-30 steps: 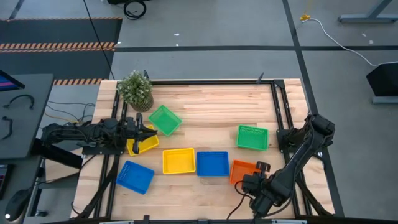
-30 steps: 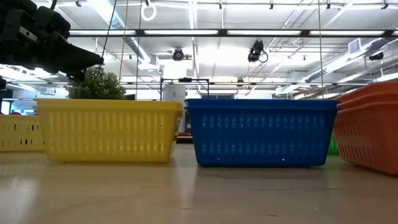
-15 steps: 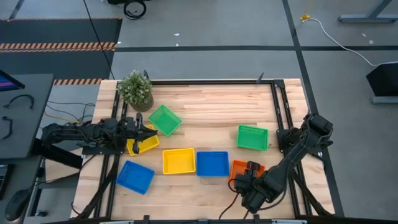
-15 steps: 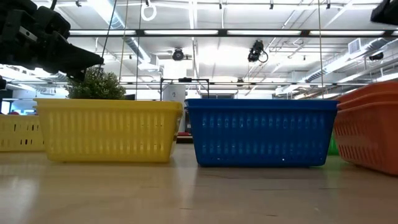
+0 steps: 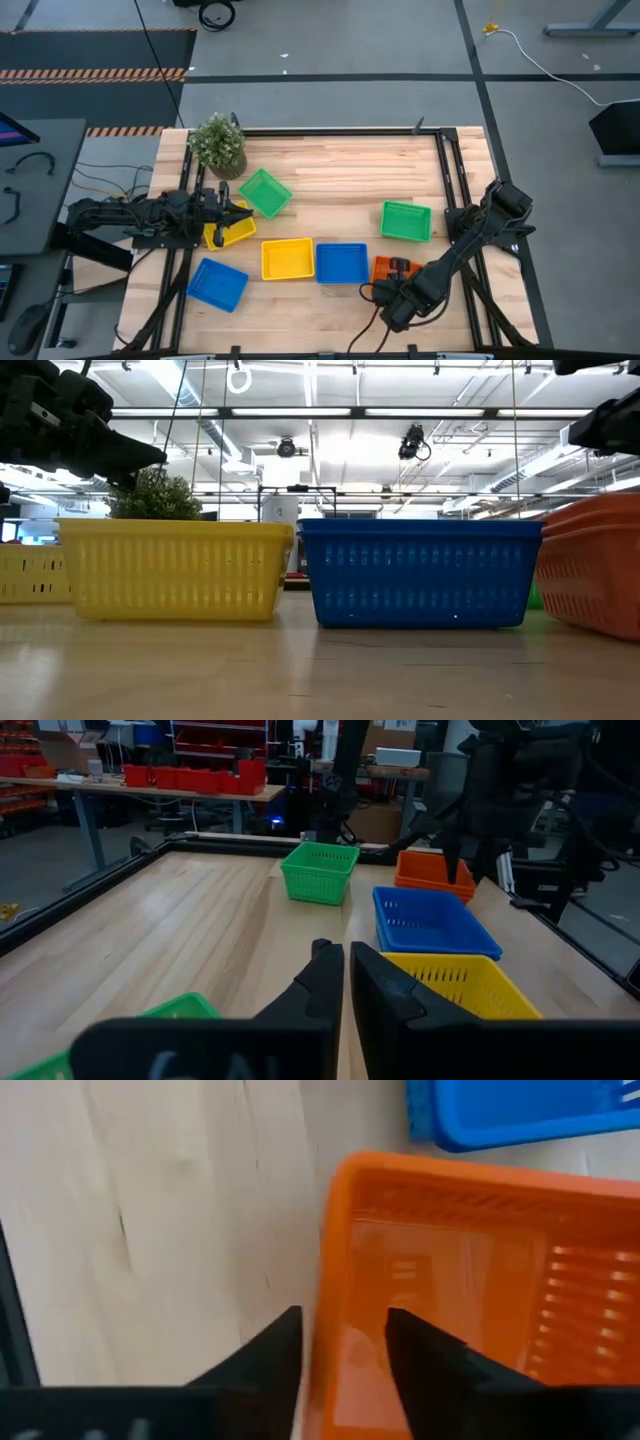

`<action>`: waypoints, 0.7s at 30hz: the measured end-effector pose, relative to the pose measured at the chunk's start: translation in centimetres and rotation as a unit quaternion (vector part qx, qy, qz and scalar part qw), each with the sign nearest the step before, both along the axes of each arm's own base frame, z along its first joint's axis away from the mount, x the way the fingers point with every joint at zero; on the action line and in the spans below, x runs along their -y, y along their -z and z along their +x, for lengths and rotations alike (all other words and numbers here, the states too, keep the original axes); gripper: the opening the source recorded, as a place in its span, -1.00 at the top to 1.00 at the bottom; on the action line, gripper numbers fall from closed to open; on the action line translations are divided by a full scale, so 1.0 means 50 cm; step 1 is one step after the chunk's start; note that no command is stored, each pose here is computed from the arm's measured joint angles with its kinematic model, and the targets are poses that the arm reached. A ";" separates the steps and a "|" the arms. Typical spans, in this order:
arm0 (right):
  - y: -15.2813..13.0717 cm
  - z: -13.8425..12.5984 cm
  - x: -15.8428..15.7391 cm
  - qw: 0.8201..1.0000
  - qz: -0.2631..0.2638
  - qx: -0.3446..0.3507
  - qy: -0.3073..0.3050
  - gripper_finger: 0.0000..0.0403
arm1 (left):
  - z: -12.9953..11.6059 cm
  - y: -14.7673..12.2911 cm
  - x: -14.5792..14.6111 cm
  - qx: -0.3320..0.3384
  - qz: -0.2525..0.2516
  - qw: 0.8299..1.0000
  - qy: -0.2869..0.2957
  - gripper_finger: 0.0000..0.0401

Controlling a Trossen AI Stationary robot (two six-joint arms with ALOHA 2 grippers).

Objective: Stack baskets by color
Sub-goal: Stack the top orange bin on top of the bottom orange bins

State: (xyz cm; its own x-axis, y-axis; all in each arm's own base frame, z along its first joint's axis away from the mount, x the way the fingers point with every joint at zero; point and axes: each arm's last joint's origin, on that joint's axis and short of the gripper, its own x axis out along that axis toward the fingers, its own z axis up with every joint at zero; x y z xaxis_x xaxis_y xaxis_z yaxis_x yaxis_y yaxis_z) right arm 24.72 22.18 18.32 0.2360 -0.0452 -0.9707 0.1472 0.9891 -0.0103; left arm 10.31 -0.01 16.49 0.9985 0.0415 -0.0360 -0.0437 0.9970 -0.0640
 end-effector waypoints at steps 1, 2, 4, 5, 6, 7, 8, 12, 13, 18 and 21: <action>0.002 -0.001 0.001 1.000 -0.003 -0.001 -0.005 0.34 | 0.000 0.000 0.000 0.000 0.000 1.000 0.000 0.84; 0.003 -0.003 0.002 1.000 -0.007 -0.005 -0.010 0.42 | 0.000 0.000 0.000 0.000 0.000 1.000 0.000 0.83; 0.004 -0.006 0.005 0.999 -0.018 -0.015 -0.023 0.59 | 0.000 0.000 0.000 0.000 0.000 1.000 0.000 0.82; 0.004 -0.008 0.007 0.999 -0.023 -0.021 -0.029 0.67 | 0.000 0.000 0.000 0.000 0.000 1.000 0.000 0.82; 0.005 -0.011 0.009 0.999 -0.029 -0.030 -0.034 0.76 | 0.000 0.000 0.000 0.000 0.000 1.000 0.000 0.82; 0.004 -0.015 0.012 0.998 -0.036 -0.040 -0.037 0.84 | 0.000 0.000 0.000 0.000 0.000 1.000 0.000 0.82; 0.004 -0.018 0.016 0.997 -0.045 -0.047 -0.041 0.90 | 0.000 0.000 0.000 0.000 0.000 1.000 0.000 0.83; 0.000 -0.032 0.028 0.993 -0.074 -0.083 -0.049 0.87 | 0.000 0.000 0.000 0.000 0.000 1.000 0.000 0.85; -0.001 -0.035 0.030 0.992 -0.078 -0.088 -0.049 0.83 | 0.000 0.000 0.000 0.000 0.000 1.000 0.000 0.86; -0.002 -0.035 0.031 0.991 -0.079 -0.089 -0.056 0.77 | 0.000 0.000 0.000 0.000 0.000 1.000 0.000 0.84; -0.001 -0.033 0.029 0.993 -0.072 -0.085 -0.046 0.81 | 0.000 0.000 0.000 0.000 0.000 1.000 0.000 0.82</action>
